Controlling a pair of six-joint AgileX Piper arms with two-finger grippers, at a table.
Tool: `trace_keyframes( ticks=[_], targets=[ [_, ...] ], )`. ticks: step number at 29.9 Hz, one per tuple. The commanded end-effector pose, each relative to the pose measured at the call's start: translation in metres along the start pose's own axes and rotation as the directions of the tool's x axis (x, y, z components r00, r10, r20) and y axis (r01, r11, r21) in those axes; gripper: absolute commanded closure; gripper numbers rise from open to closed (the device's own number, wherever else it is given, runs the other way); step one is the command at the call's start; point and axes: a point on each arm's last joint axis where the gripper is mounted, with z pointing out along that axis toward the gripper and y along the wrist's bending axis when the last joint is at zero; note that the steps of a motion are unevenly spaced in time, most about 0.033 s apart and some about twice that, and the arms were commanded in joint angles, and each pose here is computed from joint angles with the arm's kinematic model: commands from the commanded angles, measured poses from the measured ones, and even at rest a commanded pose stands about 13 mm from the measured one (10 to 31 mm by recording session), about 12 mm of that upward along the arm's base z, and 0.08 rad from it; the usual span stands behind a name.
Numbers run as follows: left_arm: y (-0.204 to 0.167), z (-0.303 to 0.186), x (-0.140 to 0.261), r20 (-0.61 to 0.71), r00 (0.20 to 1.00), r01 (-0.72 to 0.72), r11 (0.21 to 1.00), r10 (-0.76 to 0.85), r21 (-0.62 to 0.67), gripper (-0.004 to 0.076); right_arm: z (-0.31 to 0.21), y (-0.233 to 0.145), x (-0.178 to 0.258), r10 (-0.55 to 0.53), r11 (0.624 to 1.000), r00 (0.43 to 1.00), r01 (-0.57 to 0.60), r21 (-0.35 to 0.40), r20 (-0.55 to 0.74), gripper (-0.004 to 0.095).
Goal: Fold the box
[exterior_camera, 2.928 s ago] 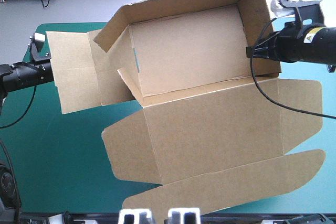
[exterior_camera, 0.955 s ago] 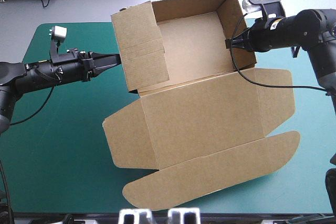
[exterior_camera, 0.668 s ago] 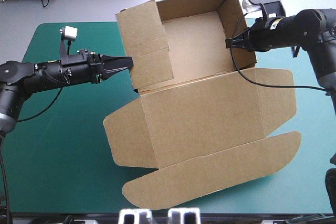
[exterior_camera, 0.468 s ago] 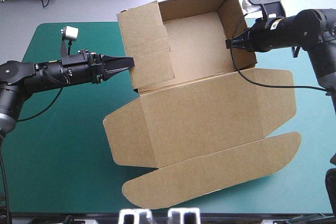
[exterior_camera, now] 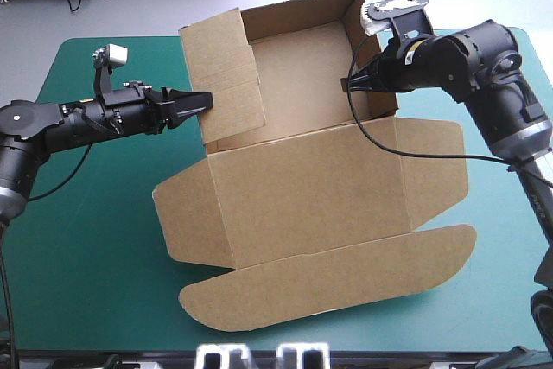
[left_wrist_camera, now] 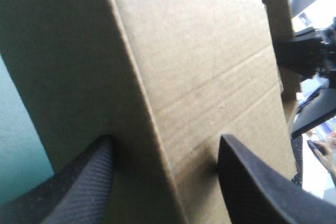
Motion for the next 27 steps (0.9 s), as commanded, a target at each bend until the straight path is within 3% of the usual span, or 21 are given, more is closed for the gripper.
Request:
trace_keyframes(
  ticks=[1,11,14,19,27],
  targets=[
    [-0.012,-0.008,-0.009,0.066,0.998,-0.007,0.999,0.01,-0.039,0.0301,-0.027,0.015,-0.01,0.004,0.998,0.992,0.004,-0.06,0.127,0.0919],
    [0.008,-0.006,-0.01,0.059,0.998,-0.018,0.98,0.031,-0.2,0.0309,-0.03,0.049,-0.006,0.028,0.988,0.994,-0.011,-0.155,0.106,0.0919],
    [0.014,-0.002,-0.007,0.022,1.0,0.019,0.979,-0.015,-0.201,0.0391,-0.031,0.055,-0.005,0.049,0.983,0.994,-0.031,-0.179,0.102,0.0919],
    [0.02,0.0,-0.003,-0.028,0.999,0.011,0.974,-0.018,-0.228,0.0733,-0.032,0.059,-0.004,0.078,0.973,0.994,-0.058,-0.223,0.082,0.0921],
    [-0.004,-0.018,-0.003,-0.017,0.999,-0.054,0.967,0.051,-0.25,0.0733,-0.03,0.054,0.006,0.073,0.984,0.997,-0.077,-0.159,-0.035,0.0921]
  ],
)
